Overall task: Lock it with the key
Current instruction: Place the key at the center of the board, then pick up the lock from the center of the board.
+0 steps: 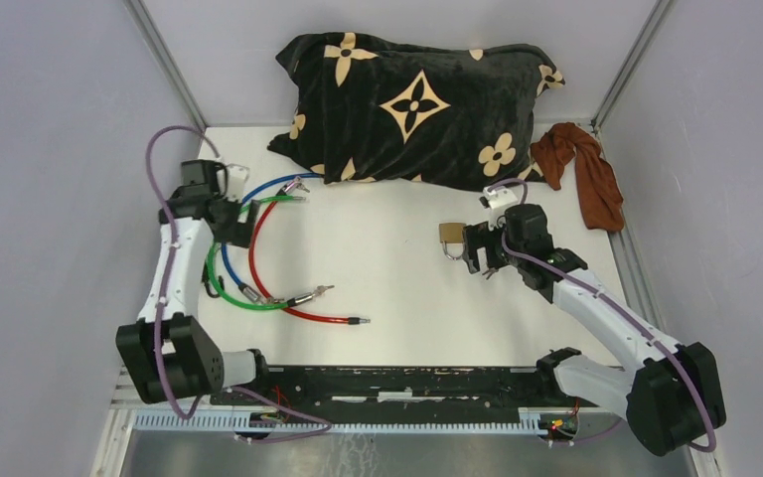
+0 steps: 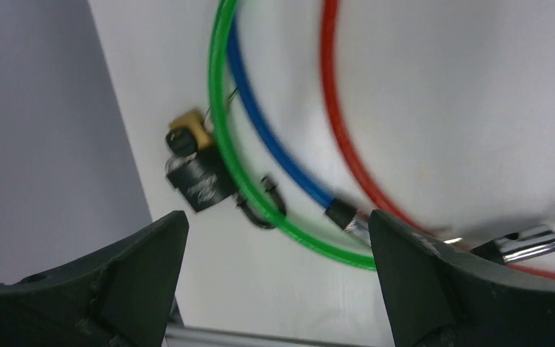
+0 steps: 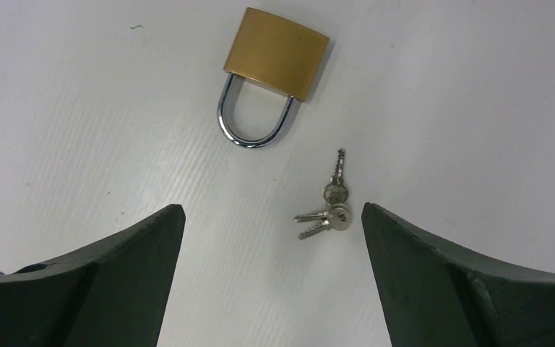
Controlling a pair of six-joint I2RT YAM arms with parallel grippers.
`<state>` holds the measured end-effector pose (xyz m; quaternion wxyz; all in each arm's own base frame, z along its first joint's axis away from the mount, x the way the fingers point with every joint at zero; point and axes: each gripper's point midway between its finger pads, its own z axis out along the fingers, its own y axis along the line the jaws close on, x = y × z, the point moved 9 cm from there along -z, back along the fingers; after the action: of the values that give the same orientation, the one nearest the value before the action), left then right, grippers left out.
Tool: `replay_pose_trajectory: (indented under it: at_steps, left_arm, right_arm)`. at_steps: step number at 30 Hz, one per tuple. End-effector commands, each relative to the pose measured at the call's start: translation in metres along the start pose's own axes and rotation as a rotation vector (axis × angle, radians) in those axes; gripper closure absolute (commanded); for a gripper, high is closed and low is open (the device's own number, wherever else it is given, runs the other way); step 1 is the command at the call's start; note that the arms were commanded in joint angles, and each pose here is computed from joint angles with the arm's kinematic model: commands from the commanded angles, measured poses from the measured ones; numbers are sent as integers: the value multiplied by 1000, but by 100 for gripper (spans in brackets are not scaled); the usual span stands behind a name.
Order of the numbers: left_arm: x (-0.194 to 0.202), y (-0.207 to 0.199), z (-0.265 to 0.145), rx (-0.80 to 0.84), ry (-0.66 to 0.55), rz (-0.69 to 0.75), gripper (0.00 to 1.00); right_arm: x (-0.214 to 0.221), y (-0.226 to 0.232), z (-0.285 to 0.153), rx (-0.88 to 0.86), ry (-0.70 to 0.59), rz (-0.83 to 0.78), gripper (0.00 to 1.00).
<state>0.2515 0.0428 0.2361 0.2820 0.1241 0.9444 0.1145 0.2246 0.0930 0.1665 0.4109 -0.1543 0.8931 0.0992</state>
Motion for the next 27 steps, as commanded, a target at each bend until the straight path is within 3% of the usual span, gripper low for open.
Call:
replay_pose_trajectory:
  at_steps: [1, 5, 6, 9, 10, 15, 20, 24, 27]
  left_arm:
    - [47, 50, 10, 7, 163, -90, 0]
    - [76, 85, 26, -30, 153, -228, 1]
    - [82, 93, 29, -36, 140, -267, 5]
    - [95, 111, 39, -110, 110, -313, 30]
    - [95, 112, 40, -137, 91, -319, 33]
    - [91, 115, 46, -176, 19, -387, 27]
    - [99, 111, 66, -137, 60, -441, 21]
    - [109, 113, 80, -167, 115, -442, 25]
    - [114, 102, 89, -94, 127, -454, 26]
  right_arm:
    - [-10, 14, -14, -15, -51, -52, 2]
    - [-2, 27, -19, -22, -50, -72, 2]
    - [2, 30, -20, -27, -46, -75, 2]
    - [8, 35, -22, -24, -43, -74, 3]
    - [10, 36, -23, -21, -43, -75, 3]
    - [12, 38, -28, 2, -46, -71, 4]
    - [15, 37, -33, 22, -50, -74, 4]
    - [18, 35, -36, 35, -42, -81, 3]
    - [19, 34, -37, 33, -52, -75, 3]
